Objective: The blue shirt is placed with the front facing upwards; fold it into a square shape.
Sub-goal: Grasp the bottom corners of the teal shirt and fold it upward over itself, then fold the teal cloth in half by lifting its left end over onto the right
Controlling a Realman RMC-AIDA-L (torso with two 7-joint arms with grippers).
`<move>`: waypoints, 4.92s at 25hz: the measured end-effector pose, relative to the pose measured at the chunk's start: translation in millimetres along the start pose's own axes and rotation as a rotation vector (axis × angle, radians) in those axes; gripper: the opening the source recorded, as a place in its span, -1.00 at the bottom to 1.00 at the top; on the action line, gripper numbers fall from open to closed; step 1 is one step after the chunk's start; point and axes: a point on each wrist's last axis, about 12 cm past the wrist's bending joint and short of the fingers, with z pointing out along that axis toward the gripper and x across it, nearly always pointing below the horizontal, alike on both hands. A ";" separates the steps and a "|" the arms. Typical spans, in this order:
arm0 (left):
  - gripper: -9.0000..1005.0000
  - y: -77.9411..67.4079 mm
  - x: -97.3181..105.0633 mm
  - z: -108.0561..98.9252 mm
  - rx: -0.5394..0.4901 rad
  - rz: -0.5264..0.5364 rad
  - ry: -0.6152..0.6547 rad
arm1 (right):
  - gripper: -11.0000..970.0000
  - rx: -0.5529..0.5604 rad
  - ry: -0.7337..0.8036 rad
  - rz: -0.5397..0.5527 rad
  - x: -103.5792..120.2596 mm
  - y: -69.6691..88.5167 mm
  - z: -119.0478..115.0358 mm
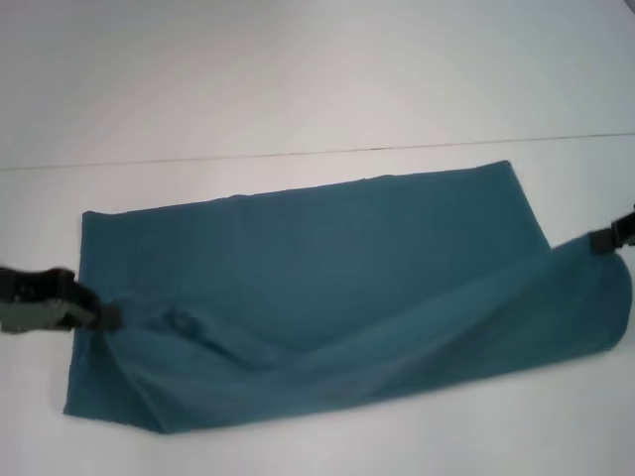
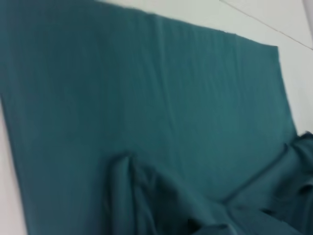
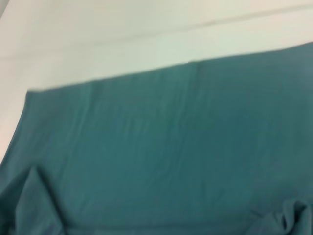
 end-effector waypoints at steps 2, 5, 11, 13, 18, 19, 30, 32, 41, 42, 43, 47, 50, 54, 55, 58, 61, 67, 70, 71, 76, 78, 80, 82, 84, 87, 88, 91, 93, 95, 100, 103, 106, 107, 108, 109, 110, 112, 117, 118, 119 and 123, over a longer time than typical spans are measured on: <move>-0.85 -3.0 -9.1 4.2 -0.035 0.000 -0.017 | -0.93 0.022 -0.033 0.018 -3.8 -2.7 -0.4; -0.85 -5.4 -19.7 7.7 -0.087 -0.008 -0.046 | -0.93 0.055 -0.088 0.050 -10.0 -7.0 -1.2; -0.86 -5.0 -36.5 10.5 -0.185 -0.032 -0.122 | -0.93 0.089 -0.170 0.059 -26.8 -3.4 5.2; -0.86 -6.9 -40.6 12.6 -0.200 -0.027 -0.138 | -0.93 0.104 -0.188 0.055 -32.5 -1.0 10.8; -0.86 -9.3 -49.4 18.4 -0.224 -0.015 -0.176 | -0.93 0.145 -0.223 0.041 -43.5 2.3 27.7; -0.86 -8.7 -50.6 20.1 -0.228 -0.016 -0.184 | -0.93 0.150 -0.224 0.037 -45.6 3.5 32.8; -0.85 -2.8 -52.0 47.0 -0.279 -0.015 -0.248 | -0.93 0.253 -0.270 -0.004 -56.2 6.3 75.9; -0.85 -1.5 -52.0 49.1 -0.283 -0.019 -0.265 | -0.93 0.277 -0.289 -0.014 -57.6 6.2 80.5; -0.86 -6.4 -66.1 45.6 -0.290 -0.035 -0.361 | -0.93 0.338 -0.363 -0.042 -69.9 8.0 87.8; -0.86 -8.3 -68.7 46.0 -0.290 -0.032 -0.370 | -0.93 0.345 -0.368 -0.045 -70.8 8.3 90.2; -0.86 -9.4 -70.2 46.5 -0.291 -0.031 -0.376 | -0.93 0.351 -0.368 -0.048 -70.8 8.5 93.2; -0.86 -12.2 -75.7 50.5 -0.297 -0.029 -0.398 | -0.92 0.385 -0.369 -0.078 -73.1 12.0 107.2; -0.86 -12.5 -77.0 52.7 -0.300 -0.031 -0.403 | -0.92 0.405 -0.368 -0.108 -75.0 17.0 116.2; -0.85 -11.8 -77.1 53.7 -0.303 -0.039 -0.406 | -0.92 0.436 -0.373 -0.156 -78.7 22.4 122.1; -0.85 -11.2 -76.6 53.9 -0.304 -0.042 -0.407 | -0.92 0.445 -0.375 -0.166 -79.3 23.3 123.2; -0.85 -10.5 -75.2 55.7 -0.302 -0.046 -0.407 | -0.92 0.465 -0.380 -0.183 -79.6 24.6 126.2; -0.86 -10.8 -74.5 57.4 -0.302 -0.046 -0.406 | -0.91 0.469 -0.384 -0.186 -79.7 25.0 127.2; -0.86 -10.5 -73.9 58.4 -0.301 -0.048 -0.410 | -0.91 0.470 -0.384 -0.192 -80.1 25.5 127.4; -0.86 -10.7 -74.5 58.8 -0.298 -0.052 -0.428 | -0.91 0.471 -0.389 -0.200 -82.2 26.8 126.4; -0.85 -10.4 -75.1 58.2 -0.295 -0.057 -0.441 | -0.91 0.472 -0.391 -0.203 -83.0 27.1 125.9; -0.82 -5.1 -75.3 52.4 -0.269 -0.103 -0.492 | -0.90 0.483 -0.397 -0.213 -86.7 24.8 120.6; -0.75 -2.6 -74.1 51.0 -0.266 -0.116 -0.499 | -0.90 0.491 -0.404 -0.214 -89.2 22.4 116.7; -0.69 -1.0 -73.0 50.6 -0.262 -0.126 -0.503 | -0.79 0.500 -0.411 -0.216 -92.1 19.9 112.0; -0.62 0.0 -71.9 50.8 -0.261 -0.130 -0.503 | -0.55 0.503 -0.414 -0.218 -94.4 19.2 109.5; -0.56 0.8 -71.3 50.4 -0.257 -0.135 -0.507 | -0.39 0.505 -0.423 -0.214 -97.2 18.6 106.1; -0.32 7.6 -67.5 44.5 -0.249 -0.165 -0.536 | -0.15 0.492 -0.419 -0.198 -98.3 17.6 101.7; -0.25 7.6 -67.5 44.5 -0.249 -0.165 -0.536 | -0.06 0.481 -0.411 -0.188 -97.6 17.2 100.3; -0.01 12.3 -61.9 35.6 -0.216 -0.191 -0.577 | 0.24 0.421 -0.394 -0.132 -91.7 13.3 92.1; 0.16 11.6 -57.4 31.2 -0.174 -0.194 -0.588 | 0.44 0.364 -0.393 -0.096 -84.8 10.5 84.7; 0.24 12.4 -50.1 28.9 -0.127 -0.200 -0.584 | 0.44 0.293 -0.389 -0.077 -74.4 9.7 77.4; 0.23 16.8 -26.7 28.6 0.043 -0.243 -0.580 | 0.46 0.058 -0.384 -0.050 -40.2 12.8 62.3; 0.23 19.5 -12.9 34.7 0.127 -0.276 -0.600 | 0.46 -0.089 -0.392 -0.049 -17.9 13.0 57.0; 0.22 21.1 -4.9 45.0 0.180 -0.308 -0.630 | 0.46 -0.185 -0.405 -0.052 1.1 11.6 52.7; 0.22 21.5 -3.5 48.9 0.186 -0.315 -0.631 | 0.46 -0.214 -0.405 -0.052 7.2 11.8 51.7; 0.22 21.7 -1.9 54.4 0.192 -0.325 -0.632 | 0.46 -0.226 -0.401 -0.050 10.7 11.5 51.3; 0.22 22.1 -0.2 59.8 0.194 -0.335 -0.631 | 0.46 -0.240 -0.394 -0.048 14.4 11.5 50.9; 0.22 23.1 0.6 63.5 0.188 -0.344 -0.635 | 0.46 -0.250 -0.387 -0.045 17.4 11.3 50.7; 0.22 24.9 3.0 73.3 0.174 -0.364 -0.642 | 0.46 -0.268 -0.369 -0.039 23.3 10.9 51.8; 0.22 28.7 9.2 88.0 0.154 -0.385 -0.631 | 0.46 -0.309 -0.344 -0.029 34.6 10.1 57.2; 0.22 29.9 10.4 88.9 0.151 -0.389 -0.629 | 0.46 -0.315 -0.339 -0.027 36.5 9.9 58.4; 0.22 32.3 12.0 88.6 0.146 -0.396 -0.631 | 0.46 -0.319 -0.336 -0.026 38.1 9.7 59.4; 0.22 46.0 21.5 83.9 0.106 -0.417 -0.641 | 0.46 -0.326 -0.330 -0.022 40.5 9.4 60.9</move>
